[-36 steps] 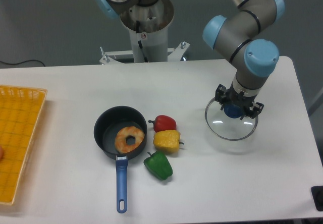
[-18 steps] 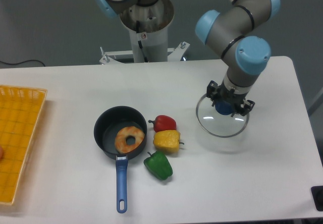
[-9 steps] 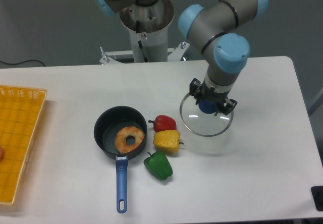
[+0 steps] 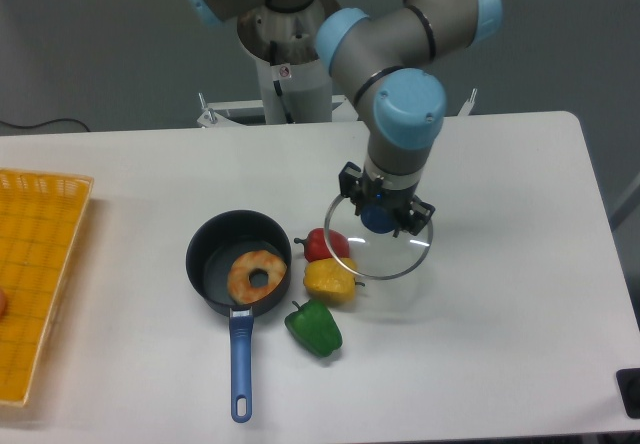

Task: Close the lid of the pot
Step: 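Carry the glass lid over to the dark frying pan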

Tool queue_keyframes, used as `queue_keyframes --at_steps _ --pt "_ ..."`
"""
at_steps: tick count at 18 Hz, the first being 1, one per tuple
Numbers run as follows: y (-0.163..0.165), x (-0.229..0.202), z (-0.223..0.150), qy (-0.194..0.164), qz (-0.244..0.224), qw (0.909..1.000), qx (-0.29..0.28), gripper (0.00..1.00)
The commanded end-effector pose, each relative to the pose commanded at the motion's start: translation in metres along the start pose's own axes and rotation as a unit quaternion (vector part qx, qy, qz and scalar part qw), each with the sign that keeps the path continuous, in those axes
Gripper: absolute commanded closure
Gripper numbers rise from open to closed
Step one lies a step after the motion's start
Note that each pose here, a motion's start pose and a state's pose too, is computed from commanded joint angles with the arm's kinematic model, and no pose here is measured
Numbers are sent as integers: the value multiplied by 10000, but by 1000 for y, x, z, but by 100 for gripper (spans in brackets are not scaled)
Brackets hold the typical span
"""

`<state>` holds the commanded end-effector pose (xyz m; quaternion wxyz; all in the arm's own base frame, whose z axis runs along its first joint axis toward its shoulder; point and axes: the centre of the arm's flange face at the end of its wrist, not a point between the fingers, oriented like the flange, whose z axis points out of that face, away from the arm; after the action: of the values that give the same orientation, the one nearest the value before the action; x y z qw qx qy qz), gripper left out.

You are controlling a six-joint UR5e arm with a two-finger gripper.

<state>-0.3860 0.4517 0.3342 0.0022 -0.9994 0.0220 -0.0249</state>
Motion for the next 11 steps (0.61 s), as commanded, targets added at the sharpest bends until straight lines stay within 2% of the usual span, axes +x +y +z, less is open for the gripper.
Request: queue_keyframes --at_steps 11 --pt "-48 63 3 16 -231 9997 6 57"
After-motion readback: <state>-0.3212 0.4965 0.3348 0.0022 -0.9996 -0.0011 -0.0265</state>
